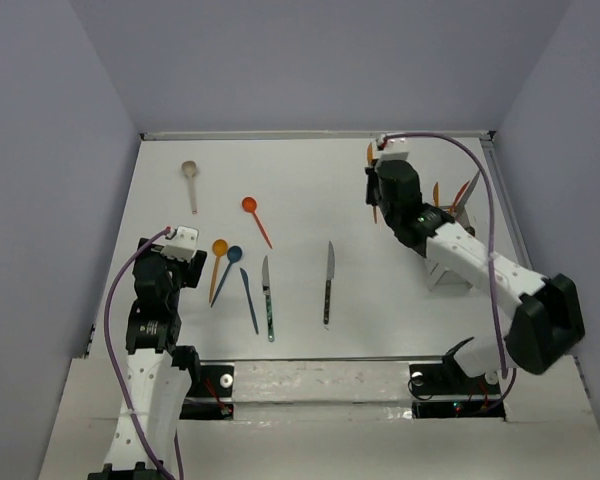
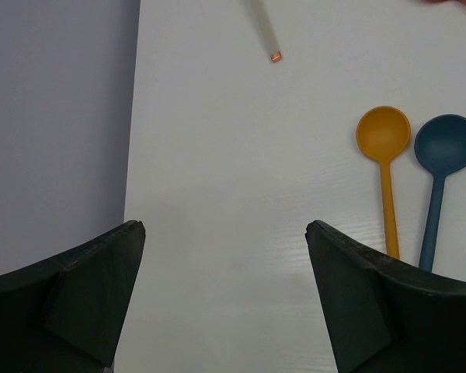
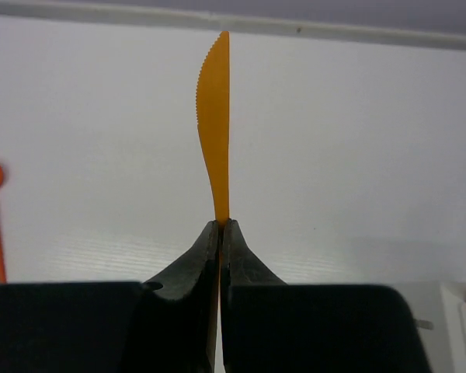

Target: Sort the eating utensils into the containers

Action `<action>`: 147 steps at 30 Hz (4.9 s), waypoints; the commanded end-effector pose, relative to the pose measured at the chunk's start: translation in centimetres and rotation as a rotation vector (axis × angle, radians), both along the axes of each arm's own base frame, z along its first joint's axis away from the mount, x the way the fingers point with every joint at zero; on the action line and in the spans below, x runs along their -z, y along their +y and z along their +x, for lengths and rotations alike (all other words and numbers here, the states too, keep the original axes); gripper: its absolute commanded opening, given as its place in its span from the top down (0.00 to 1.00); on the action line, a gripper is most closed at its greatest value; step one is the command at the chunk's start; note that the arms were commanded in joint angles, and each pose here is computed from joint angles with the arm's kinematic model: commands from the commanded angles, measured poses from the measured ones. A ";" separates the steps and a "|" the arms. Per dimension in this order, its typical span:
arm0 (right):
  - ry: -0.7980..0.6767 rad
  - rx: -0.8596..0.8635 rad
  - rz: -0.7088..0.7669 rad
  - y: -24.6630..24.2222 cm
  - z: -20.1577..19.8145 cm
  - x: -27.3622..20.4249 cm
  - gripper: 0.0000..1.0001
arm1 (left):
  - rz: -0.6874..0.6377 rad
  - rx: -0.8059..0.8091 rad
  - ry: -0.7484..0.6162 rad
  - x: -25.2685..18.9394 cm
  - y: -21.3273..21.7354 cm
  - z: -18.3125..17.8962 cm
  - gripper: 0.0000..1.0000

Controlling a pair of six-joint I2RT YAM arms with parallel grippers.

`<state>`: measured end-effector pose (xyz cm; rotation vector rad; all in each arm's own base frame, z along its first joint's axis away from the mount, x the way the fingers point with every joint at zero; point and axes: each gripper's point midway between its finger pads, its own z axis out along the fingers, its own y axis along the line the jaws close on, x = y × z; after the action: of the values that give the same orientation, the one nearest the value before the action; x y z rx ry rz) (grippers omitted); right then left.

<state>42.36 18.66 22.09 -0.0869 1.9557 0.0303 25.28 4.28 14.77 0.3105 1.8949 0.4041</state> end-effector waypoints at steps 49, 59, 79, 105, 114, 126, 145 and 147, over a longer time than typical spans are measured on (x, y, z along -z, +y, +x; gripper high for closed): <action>-0.406 0.497 0.059 -20.4 -4.3 -2.4 0.45 | -0.003 0.006 -0.060 -1.5 0.1 0.1 0.01; -0.101 0.093 0.372 -9.5 -7.1 -7.9 0.37 | -0.005 0.006 -0.046 -1.2 0.1 0.2 0.01; 0.731 -0.132 -0.101 11.0 -20.5 17.4 0.31 | -0.001 0.009 -0.044 -1.1 0.1 0.1 0.01; 0.053 -0.057 -0.022 6.7 -12.1 3.1 1.00 | -0.001 0.010 -0.046 -1.1 0.1 0.0 0.01; -0.528 0.555 -0.010 -16.6 -6.4 -12.1 1.00 | -0.001 0.009 -0.043 -1.1 0.1 0.1 0.01; -0.384 0.784 -0.069 -24.5 -4.6 -3.7 1.00 | 0.000 0.021 -0.035 -0.9 -0.1 0.1 0.01; -0.423 0.572 0.006 -21.6 -3.7 1.0 1.00 | -0.002 0.017 -0.033 -0.9 0.0 0.2 0.01; -0.420 0.545 0.030 -21.0 -3.5 1.4 0.95 | 0.000 0.016 -0.035 -1.0 0.0 0.2 0.01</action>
<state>37.90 -3.49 19.18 0.4206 1.5955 -0.4128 25.07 4.17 14.59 0.3223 1.8995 0.3842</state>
